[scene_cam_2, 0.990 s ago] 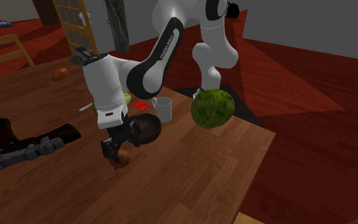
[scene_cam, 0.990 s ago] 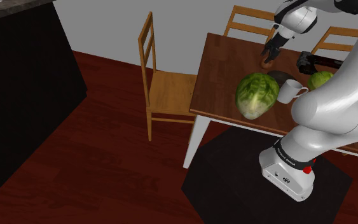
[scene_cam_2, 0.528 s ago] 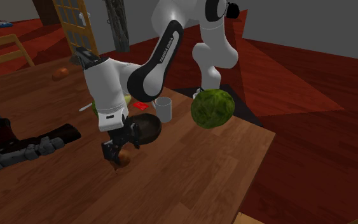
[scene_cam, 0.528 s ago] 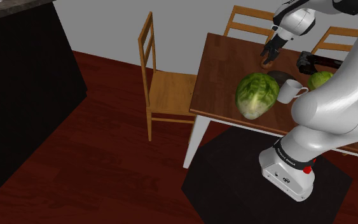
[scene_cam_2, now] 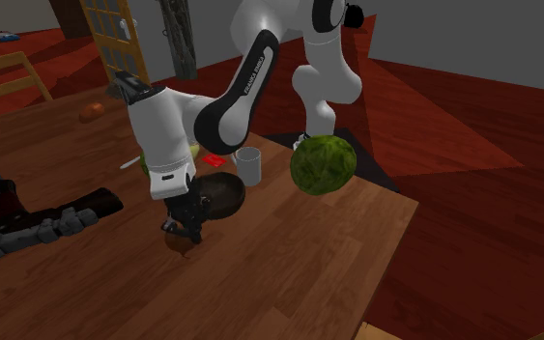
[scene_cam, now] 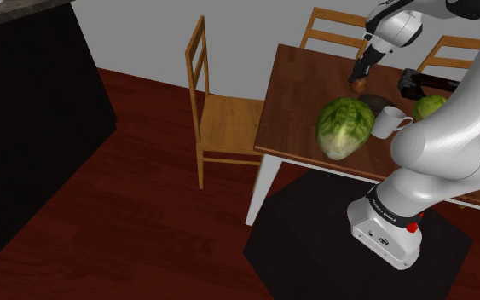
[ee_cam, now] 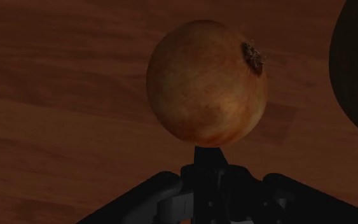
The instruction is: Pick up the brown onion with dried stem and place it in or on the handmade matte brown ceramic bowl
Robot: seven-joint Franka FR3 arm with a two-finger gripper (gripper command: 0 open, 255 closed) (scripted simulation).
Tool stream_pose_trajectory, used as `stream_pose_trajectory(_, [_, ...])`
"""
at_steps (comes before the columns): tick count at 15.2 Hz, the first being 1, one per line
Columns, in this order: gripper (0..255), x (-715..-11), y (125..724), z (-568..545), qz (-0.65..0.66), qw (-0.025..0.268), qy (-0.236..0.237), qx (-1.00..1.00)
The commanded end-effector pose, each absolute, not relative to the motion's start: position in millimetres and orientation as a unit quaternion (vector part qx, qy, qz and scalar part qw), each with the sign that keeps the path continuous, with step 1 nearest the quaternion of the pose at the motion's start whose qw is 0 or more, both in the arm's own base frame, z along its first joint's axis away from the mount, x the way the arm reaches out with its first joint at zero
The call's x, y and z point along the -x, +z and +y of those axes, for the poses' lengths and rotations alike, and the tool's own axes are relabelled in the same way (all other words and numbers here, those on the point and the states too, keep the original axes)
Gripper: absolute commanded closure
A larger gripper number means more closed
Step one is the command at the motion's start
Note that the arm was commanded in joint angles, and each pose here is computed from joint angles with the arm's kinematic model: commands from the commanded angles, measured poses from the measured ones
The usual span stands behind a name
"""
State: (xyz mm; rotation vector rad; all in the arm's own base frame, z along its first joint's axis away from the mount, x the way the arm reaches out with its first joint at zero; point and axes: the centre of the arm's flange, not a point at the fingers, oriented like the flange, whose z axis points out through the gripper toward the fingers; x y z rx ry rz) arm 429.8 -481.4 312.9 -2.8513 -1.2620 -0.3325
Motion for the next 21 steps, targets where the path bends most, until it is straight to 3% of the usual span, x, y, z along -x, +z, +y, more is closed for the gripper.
stream_pose_trajectory(1, [255, -427.9, 311.2, -482.5, -0.401, 0.004, -0.105, 0.910])
stream_pose_trajectory(3, [255, -429.3, 312.9, -481.7, -0.402, 0.003, -0.106, 0.909])
stream_pose_trajectory(4, [0, -429.3, 312.9, -481.7, -0.402, 0.003, -0.106, 0.909])
stream_pose_trajectory(9, [0, -396.4, 333.7, -516.3, -0.635, -0.054, -0.059, 0.768])
stream_pose_trajectory(21, [0, -401.3, 295.8, -519.5, -0.649, -0.057, -0.056, 0.757])
